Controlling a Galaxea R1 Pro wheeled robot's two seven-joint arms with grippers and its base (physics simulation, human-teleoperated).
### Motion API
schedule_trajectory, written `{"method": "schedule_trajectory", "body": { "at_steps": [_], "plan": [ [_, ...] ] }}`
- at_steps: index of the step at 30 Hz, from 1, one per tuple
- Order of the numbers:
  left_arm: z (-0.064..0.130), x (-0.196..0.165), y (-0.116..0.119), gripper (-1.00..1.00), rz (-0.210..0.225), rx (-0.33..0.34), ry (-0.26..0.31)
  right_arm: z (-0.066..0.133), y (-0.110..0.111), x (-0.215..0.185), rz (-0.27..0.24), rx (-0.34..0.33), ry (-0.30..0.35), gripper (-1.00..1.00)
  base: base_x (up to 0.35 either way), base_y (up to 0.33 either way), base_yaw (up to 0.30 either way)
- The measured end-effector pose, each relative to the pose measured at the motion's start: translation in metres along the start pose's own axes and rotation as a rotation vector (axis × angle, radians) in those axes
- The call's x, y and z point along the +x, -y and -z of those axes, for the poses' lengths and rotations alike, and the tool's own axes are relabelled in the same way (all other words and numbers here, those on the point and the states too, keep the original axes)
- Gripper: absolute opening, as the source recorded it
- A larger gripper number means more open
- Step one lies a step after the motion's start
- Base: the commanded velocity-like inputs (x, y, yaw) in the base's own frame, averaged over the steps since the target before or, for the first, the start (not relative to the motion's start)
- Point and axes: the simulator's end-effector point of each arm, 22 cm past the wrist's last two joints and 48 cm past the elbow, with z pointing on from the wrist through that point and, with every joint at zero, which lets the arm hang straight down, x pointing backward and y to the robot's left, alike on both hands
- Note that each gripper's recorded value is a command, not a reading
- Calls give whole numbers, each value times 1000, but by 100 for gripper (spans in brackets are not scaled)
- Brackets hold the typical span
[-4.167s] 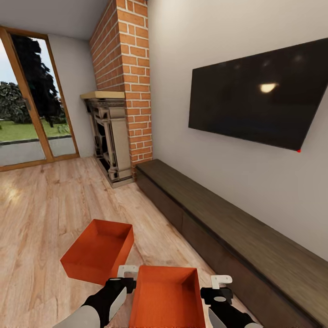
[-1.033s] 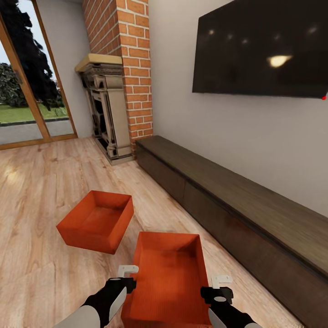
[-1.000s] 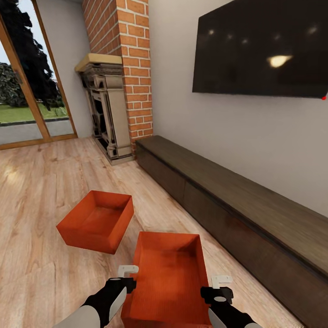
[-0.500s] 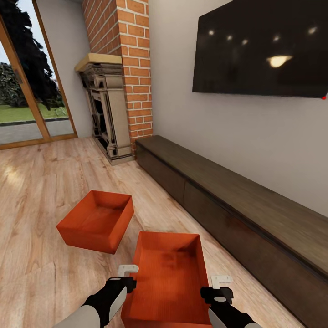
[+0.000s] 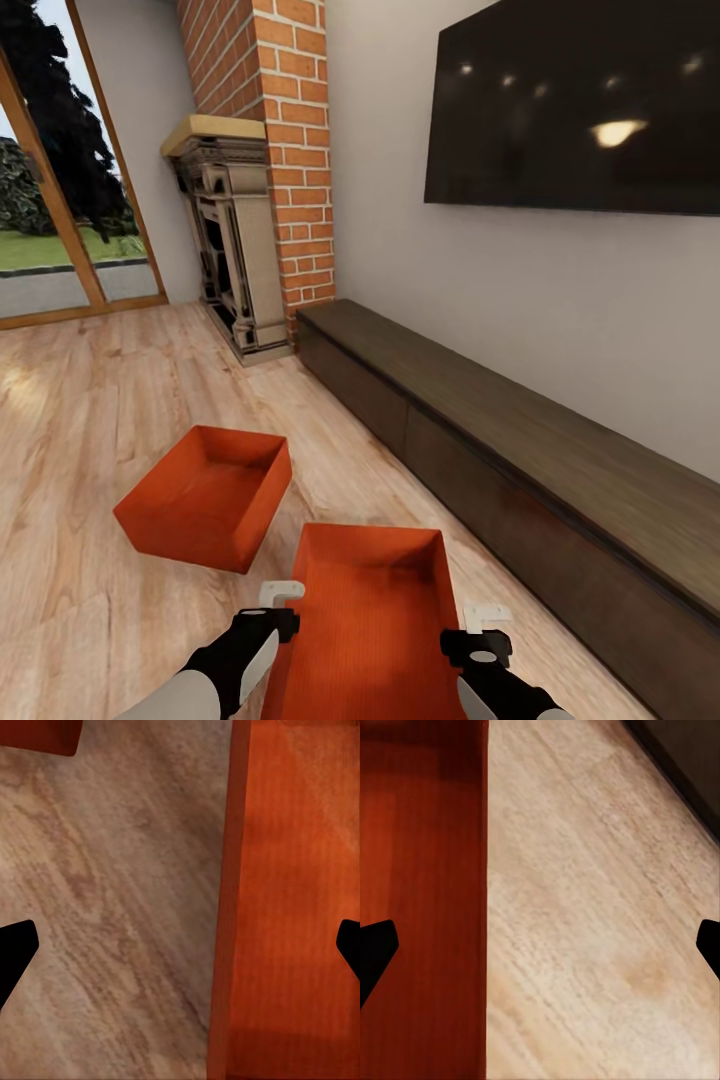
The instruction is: Move the two storage containers from the living room to the garage. In the garage, place one container on the floor and stack the other container on top of it (either order is fine).
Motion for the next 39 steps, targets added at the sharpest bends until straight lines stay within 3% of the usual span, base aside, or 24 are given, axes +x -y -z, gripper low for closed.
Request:
{"method": "schedule_trajectory", "body": {
  "at_steps": [39],
  "plan": [
    [0,0,0,100,-1,0,-1,0,-1,0,2,-1,0,100,3,0,-21]
  ]
}}
